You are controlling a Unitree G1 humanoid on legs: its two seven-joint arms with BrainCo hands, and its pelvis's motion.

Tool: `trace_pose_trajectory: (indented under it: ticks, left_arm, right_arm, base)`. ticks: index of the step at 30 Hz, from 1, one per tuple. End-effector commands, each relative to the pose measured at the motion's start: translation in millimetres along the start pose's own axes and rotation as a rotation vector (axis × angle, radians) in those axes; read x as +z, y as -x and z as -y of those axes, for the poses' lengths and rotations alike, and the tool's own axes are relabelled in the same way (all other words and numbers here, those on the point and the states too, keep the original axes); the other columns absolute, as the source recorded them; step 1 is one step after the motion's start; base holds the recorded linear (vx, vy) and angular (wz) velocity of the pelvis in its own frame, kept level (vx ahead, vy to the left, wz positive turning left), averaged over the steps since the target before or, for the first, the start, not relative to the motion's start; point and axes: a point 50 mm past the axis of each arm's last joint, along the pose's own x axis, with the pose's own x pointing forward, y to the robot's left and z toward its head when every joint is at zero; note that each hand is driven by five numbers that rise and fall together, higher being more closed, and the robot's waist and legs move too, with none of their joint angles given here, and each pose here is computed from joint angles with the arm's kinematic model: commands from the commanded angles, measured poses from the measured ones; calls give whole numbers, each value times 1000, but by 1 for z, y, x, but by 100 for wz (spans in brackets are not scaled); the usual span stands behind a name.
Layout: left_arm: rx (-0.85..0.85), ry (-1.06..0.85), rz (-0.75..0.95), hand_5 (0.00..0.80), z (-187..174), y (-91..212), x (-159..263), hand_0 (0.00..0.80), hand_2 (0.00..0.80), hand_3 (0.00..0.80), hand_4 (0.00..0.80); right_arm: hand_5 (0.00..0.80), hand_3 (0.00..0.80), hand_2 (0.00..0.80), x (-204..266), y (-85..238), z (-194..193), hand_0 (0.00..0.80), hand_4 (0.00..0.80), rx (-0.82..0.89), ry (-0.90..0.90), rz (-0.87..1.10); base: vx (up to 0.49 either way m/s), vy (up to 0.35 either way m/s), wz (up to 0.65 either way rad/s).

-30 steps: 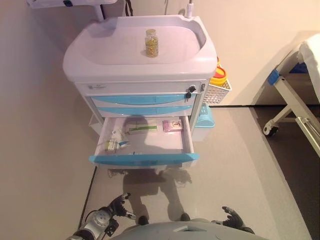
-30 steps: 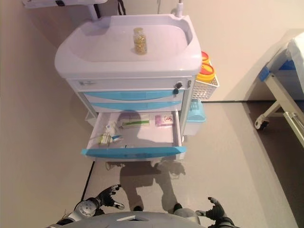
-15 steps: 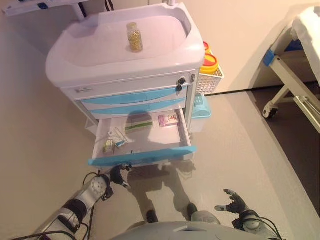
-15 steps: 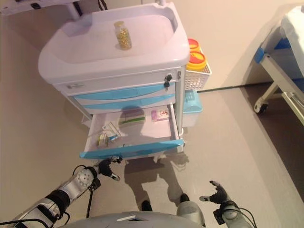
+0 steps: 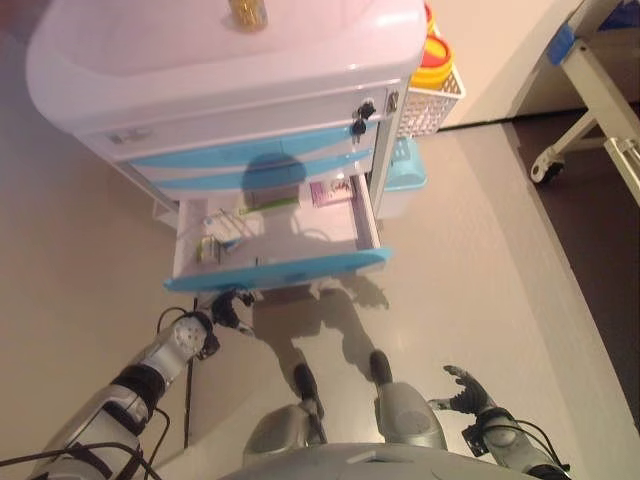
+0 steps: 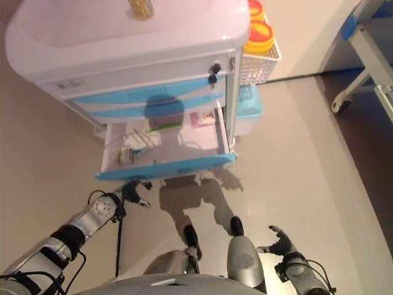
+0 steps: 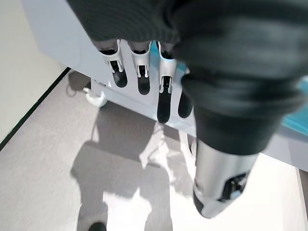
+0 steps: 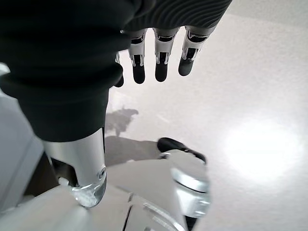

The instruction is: Open the drawer and pick up the medicine

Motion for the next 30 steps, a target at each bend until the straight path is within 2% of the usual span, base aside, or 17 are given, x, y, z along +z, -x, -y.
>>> trace_pose_trajectory:
  ticks: [1, 7, 15, 21, 30]
  left_arm:
    - [287, 59, 86, 0, -63, -2, 21, 0, 0, 0, 0]
    - [475, 22, 159, 0, -107, -2, 46, 0, 0, 0, 0]
    - [640, -16, 182, 0, -156, 1, 67, 0, 0, 0, 0]
    - [816, -28, 201, 0, -209, 15, 90, 0, 0, 0, 0]
    - [1183, 125, 307, 0, -278, 52, 134, 0, 0, 0, 0]
  right_arm:
    - [0, 0, 0, 5, 2, 4, 0, 0, -35, 18, 42]
    - [0, 0, 0, 21, -4, 7, 0, 0, -97, -2, 87]
    - [0, 0, 0, 33, -8, 13, 0, 0, -147, 1, 122]
    - [0, 0, 0, 34, -7, 13, 0, 0, -149, 35, 130]
    - [0, 0, 0, 36, -7, 5, 0, 0, -114, 70, 149]
  base:
    - [-106, -3, -3]
    - [-60, 9, 1]
    - [0, 0, 0]
    - [32, 28, -4]
    - [56, 30, -9]
